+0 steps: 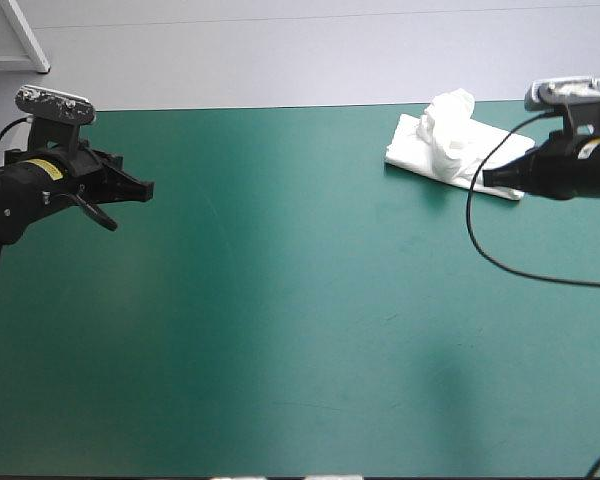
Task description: Fold the cloth
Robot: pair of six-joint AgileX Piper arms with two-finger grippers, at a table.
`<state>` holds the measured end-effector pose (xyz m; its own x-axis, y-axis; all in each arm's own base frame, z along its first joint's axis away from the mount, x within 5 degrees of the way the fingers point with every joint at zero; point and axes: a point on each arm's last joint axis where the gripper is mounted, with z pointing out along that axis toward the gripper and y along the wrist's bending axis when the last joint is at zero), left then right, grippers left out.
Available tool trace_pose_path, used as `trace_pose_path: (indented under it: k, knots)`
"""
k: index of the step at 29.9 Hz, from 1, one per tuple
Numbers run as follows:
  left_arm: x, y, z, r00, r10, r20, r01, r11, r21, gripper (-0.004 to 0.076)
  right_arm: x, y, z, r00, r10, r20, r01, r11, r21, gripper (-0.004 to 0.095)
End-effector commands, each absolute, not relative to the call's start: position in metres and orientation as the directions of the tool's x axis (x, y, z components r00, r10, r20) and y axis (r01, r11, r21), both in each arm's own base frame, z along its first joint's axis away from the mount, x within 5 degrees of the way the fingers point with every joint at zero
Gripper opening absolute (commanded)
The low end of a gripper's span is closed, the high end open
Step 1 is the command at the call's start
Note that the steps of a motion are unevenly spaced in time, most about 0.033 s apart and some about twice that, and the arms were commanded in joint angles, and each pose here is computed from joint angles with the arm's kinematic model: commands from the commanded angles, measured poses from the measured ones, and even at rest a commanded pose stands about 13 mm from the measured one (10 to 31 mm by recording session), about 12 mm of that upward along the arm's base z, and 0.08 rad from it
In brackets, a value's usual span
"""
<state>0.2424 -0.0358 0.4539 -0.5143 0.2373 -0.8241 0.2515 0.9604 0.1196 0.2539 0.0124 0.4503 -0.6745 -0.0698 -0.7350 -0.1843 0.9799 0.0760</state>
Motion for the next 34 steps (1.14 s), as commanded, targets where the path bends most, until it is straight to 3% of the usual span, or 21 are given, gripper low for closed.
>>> trace_pose_path:
  k: [1,12,17,34]
  knots:
    - [0.225,-0.034,0.472,-0.436,0.228,-0.871,0.247,0.961,0.128,0.002,0.225,0.013,0.444,-0.549,-0.073,-0.833,-0.179,0.983,0.031,-0.0017]
    - [0.193,-0.03,0.442,-0.467,0.253,-0.847,0.258,0.955,0.142,0.0019,0.155,0.008,0.339,-0.431,-0.122,-0.894,-0.139,0.988,-0.068,-0.0017]
    - [0.177,-0.027,0.417,-0.494,0.258,-0.83,0.263,0.955,0.14,0.0019,0.13,0.007,0.307,-0.407,-0.106,-0.907,-0.123,0.991,-0.061,-0.0017]
    - [0.092,-0.015,0.311,-0.431,0.267,-0.862,0.255,0.952,0.167,0.0019,0.078,0.007,0.283,-0.22,-0.111,-0.969,-0.099,0.991,-0.091,-0.0017]
